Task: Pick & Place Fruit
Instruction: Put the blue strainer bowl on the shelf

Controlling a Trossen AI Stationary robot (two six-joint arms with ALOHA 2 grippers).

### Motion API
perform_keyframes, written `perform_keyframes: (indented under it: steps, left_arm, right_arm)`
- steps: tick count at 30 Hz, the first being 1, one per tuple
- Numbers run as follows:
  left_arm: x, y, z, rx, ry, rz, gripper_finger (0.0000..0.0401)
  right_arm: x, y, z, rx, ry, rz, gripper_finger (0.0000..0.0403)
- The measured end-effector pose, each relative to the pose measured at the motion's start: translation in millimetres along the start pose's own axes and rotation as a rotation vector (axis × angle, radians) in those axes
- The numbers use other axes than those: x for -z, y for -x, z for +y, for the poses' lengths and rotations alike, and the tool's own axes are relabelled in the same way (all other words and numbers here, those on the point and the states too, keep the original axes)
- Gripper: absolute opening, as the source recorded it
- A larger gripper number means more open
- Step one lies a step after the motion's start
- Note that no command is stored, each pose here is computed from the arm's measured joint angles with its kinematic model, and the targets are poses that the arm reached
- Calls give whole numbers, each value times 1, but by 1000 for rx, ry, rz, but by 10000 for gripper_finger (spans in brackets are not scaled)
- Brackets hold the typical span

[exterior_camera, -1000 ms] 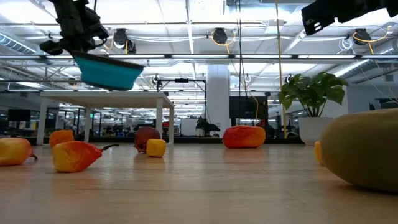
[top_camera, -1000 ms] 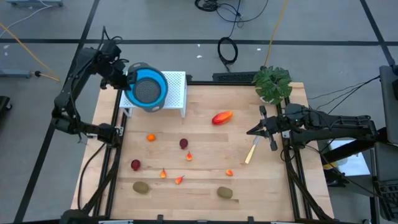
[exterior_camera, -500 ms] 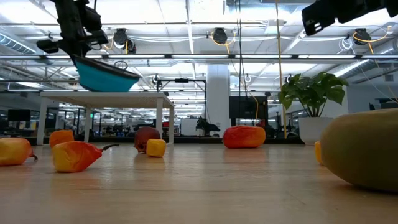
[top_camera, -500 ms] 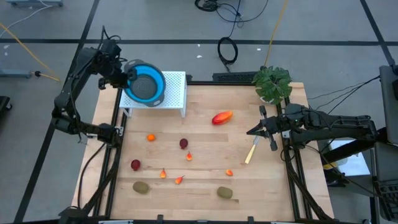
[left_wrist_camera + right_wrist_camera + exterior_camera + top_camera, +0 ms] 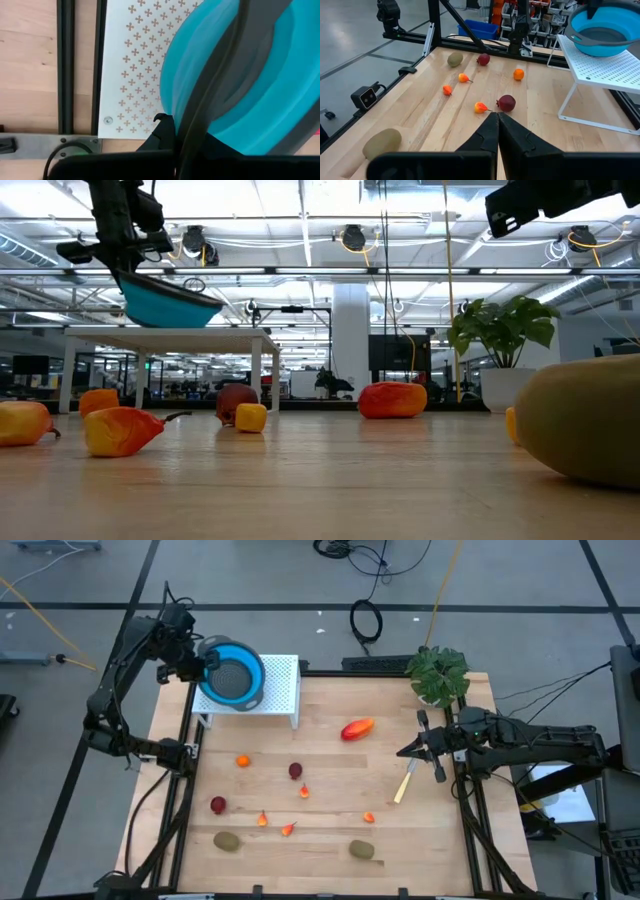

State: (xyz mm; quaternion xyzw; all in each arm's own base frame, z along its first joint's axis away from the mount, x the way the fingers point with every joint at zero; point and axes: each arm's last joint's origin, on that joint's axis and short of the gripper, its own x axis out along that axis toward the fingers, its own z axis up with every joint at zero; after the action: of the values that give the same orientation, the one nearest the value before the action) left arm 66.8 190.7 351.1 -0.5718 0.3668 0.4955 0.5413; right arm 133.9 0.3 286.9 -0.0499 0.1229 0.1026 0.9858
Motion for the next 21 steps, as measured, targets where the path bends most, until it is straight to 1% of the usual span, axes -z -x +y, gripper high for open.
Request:
perform_keyframes:
  steps: [9, 15, 18, 21]
  left_arm:
    - [1, 0, 3, -94, -8, -26, 16]
    - [0, 0, 4, -109, -13, -35, 18]
    - [0, 0, 4, -112, -33, -36, 19]
    - [0, 0, 4, -112, -46, -36, 27]
  right_arm:
    - [0, 0, 0, 0, 1, -1, 0]
    - [-1, 0, 0, 1, 5, -8, 0]
    - [-1, 0, 0, 1, 5, -8, 0]
    - [-1, 0, 0, 1, 5, -8, 0]
